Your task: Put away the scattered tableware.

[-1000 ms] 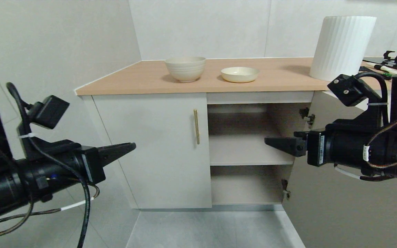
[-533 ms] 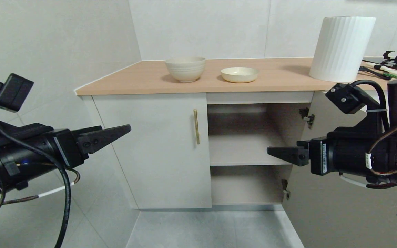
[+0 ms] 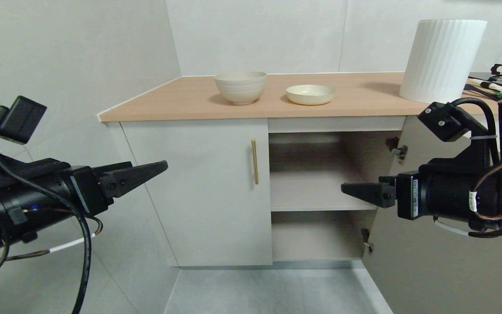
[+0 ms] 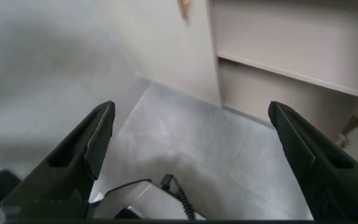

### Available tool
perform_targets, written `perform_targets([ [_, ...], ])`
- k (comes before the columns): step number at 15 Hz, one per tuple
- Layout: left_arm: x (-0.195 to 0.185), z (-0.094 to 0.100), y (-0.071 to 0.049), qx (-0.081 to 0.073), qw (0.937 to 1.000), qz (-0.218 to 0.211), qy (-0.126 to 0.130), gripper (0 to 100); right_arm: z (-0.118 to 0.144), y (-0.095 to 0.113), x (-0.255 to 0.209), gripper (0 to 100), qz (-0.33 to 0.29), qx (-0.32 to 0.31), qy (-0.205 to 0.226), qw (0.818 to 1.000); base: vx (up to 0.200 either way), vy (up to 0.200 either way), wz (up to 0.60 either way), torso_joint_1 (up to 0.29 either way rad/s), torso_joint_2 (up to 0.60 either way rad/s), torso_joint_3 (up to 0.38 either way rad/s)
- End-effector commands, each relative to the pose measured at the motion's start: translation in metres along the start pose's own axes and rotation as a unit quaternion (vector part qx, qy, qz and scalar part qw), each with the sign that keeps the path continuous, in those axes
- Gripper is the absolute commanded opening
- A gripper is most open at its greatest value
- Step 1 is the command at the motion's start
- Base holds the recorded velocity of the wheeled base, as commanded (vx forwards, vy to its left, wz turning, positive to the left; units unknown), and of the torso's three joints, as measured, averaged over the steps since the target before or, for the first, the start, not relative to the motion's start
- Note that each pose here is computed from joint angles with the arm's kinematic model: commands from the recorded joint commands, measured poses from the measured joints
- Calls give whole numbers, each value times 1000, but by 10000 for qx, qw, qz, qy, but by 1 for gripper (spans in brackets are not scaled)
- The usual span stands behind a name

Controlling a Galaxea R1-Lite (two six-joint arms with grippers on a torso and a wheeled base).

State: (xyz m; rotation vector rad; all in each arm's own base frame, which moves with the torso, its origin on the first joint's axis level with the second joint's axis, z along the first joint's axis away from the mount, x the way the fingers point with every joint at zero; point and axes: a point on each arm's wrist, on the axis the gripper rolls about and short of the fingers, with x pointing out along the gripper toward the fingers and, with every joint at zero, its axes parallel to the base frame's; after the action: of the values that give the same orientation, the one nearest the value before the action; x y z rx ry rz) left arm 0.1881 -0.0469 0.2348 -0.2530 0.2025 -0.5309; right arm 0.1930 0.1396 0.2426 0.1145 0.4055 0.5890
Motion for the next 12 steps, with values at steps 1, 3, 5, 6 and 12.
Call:
perform_targets([
  [1,2,-2,-1,-3,10000,-28,33,100,0,0,-3,100,8,0,-32,10000,0,0,0,0,0,0],
  [3,0,-1,-1,5,10000,-40,15,100,1,0,-5,100,8,2,-63,10000,0,0,0,0,0,0],
  [5,0,-1,-3,14,10000,-73,9,100,3,0,-6,100,17,9,-101,9999,0,0,0,0,0,0],
  [6,1,0,-3,24,10000,-93,-7,100,4,1,-10,100,56,54,-162,9998,0,0,0,0,0,0],
  [12,0,2,-4,34,9999,-100,-35,100,5,1,-17,100,72,91,-229,9997,67,0,0,0,1,2],
])
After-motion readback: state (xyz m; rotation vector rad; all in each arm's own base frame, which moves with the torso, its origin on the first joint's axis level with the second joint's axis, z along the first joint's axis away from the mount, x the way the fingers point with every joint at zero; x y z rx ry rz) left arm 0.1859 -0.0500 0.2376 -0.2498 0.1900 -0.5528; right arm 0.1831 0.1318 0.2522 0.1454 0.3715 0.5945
